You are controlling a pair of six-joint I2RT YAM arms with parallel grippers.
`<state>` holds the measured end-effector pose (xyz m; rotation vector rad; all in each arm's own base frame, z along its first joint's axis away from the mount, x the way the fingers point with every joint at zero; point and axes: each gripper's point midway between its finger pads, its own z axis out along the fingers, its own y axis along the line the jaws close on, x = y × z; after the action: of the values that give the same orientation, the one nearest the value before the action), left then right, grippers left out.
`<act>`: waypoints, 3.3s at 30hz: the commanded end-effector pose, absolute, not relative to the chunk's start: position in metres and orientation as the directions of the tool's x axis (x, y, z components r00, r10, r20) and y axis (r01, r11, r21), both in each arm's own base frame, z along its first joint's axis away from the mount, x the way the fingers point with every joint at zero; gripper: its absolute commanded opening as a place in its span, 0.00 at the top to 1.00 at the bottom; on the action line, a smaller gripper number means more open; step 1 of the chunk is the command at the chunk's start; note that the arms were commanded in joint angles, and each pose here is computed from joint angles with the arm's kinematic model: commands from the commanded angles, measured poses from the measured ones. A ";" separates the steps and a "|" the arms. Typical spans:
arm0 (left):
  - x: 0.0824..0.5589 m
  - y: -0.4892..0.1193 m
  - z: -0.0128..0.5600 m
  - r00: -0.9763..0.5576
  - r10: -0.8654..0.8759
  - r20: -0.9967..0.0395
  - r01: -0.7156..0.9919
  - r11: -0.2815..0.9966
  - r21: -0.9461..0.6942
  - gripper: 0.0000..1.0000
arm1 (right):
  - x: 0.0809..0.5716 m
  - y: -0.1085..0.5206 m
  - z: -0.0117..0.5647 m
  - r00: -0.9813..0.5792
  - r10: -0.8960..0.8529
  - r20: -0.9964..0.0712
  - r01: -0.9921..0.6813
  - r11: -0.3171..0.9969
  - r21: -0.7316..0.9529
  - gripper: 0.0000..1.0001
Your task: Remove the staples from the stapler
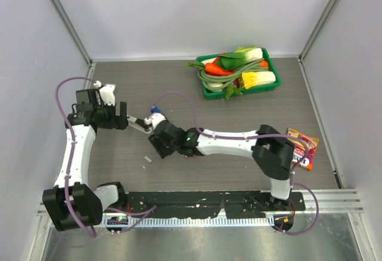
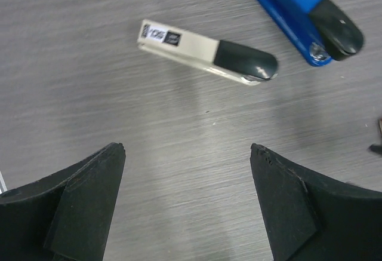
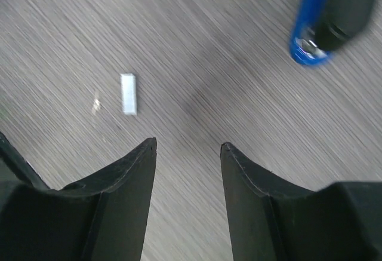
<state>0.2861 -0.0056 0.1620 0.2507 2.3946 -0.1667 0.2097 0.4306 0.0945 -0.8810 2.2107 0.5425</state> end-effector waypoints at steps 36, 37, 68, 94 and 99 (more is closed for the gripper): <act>0.271 0.017 0.153 -0.764 0.019 -0.645 0.126 0.985 -0.121 0.11 | 0.185 0.520 0.052 -0.380 -0.627 -0.679 -0.836 0.548 -0.038 0.55; 0.271 0.017 0.153 -0.764 0.019 -0.645 0.126 0.985 -0.121 0.11 | 0.185 0.520 0.051 -0.381 -0.630 -0.677 -0.836 0.547 -0.039 0.56; 0.267 0.017 0.153 -0.757 0.026 -0.653 0.135 0.984 -0.118 0.11 | 0.186 0.509 0.042 -0.413 -0.638 -0.650 -0.812 0.581 -0.054 0.94; 0.268 0.012 0.152 -0.741 0.040 -0.670 0.166 0.978 -0.125 0.12 | 0.230 0.287 0.084 -0.678 -0.290 -0.675 -0.366 0.930 -0.032 0.99; 0.267 0.013 0.152 -0.743 0.040 -0.668 0.164 0.979 -0.124 0.12 | 0.233 0.269 0.078 -0.687 -0.287 -0.667 -0.336 0.940 -0.058 0.99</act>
<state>0.2636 0.0131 0.1432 0.1284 2.4528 -0.2265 0.2254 0.2802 0.0666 -0.5149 2.3996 0.1061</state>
